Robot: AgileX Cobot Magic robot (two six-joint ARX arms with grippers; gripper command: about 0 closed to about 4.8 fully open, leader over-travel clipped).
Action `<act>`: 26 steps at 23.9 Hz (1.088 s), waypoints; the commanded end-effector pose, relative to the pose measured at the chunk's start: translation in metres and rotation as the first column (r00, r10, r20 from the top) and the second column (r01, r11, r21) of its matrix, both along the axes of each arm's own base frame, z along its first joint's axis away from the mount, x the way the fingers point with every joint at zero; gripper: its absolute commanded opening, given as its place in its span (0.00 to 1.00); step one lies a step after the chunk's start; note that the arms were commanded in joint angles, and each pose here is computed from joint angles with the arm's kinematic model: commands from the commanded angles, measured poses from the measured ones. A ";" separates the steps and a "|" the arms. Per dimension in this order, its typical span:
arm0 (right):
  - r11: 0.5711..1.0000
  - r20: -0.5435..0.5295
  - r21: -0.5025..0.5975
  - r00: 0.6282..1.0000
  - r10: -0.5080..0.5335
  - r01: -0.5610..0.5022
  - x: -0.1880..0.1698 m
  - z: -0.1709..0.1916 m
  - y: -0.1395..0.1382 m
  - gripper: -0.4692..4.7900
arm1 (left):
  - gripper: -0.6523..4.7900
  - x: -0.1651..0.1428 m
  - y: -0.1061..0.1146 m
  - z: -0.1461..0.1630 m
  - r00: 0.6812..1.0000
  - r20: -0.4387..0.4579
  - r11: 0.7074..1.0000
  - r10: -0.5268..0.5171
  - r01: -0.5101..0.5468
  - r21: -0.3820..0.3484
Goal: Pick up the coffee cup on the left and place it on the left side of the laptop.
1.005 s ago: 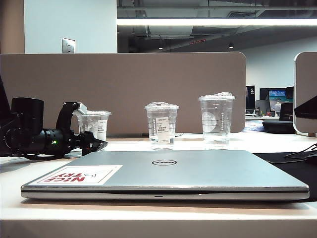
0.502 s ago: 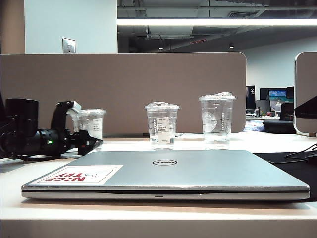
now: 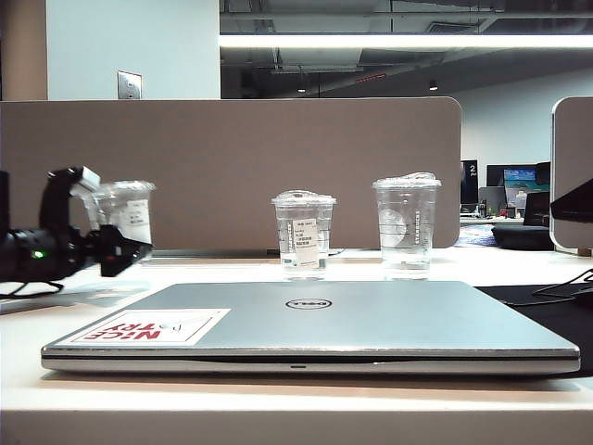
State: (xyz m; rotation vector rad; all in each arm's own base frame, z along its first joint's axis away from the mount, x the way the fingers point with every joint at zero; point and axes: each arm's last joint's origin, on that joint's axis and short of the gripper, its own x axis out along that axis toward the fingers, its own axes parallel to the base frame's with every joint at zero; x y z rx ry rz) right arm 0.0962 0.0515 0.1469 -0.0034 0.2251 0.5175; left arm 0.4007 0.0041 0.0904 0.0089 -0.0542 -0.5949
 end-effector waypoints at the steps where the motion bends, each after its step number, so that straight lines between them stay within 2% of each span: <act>1: 1.000 0.014 0.007 1.000 0.000 0.000 0.000 0.000 0.000 0.08 | 0.74 -0.017 0.003 0.016 0.999 0.044 1.000 0.010 -0.010 0.014; 7: 1.000 0.013 0.007 1.000 0.000 0.000 0.000 0.000 0.000 0.08 | 0.74 -0.055 0.001 0.031 0.996 0.075 0.995 0.040 -0.047 0.092; 9: 1.000 0.014 0.007 1.000 0.000 0.000 0.000 0.000 0.000 0.08 | 0.74 -0.067 0.001 0.033 0.997 0.066 0.994 0.042 -0.048 0.095; 11: 1.000 0.014 0.007 1.000 0.000 0.000 0.000 0.000 0.000 0.08 | 0.74 -0.091 -0.001 0.031 0.999 0.034 0.995 0.041 -0.044 0.094; 16: 1.000 0.014 0.007 1.000 0.000 0.000 0.000 0.000 0.000 0.08 | 0.74 -0.122 -0.005 0.016 0.996 -0.044 0.992 0.080 -0.075 0.099; 22: 1.000 0.014 0.007 1.000 0.000 0.000 0.000 0.000 0.000 0.08 | 0.74 -0.154 -0.016 -0.003 0.989 -0.143 0.991 0.040 -0.021 0.132; 24: 1.000 0.014 0.007 1.000 0.000 0.000 0.000 0.000 0.000 0.08 | 0.74 -0.158 -0.026 -0.005 0.991 -0.135 0.986 0.009 0.013 0.166; 26: 1.000 0.014 0.007 1.000 0.000 0.000 0.000 0.000 0.000 0.08 | 0.74 -0.157 -0.028 -0.004 0.991 -0.129 0.985 0.021 0.002 0.171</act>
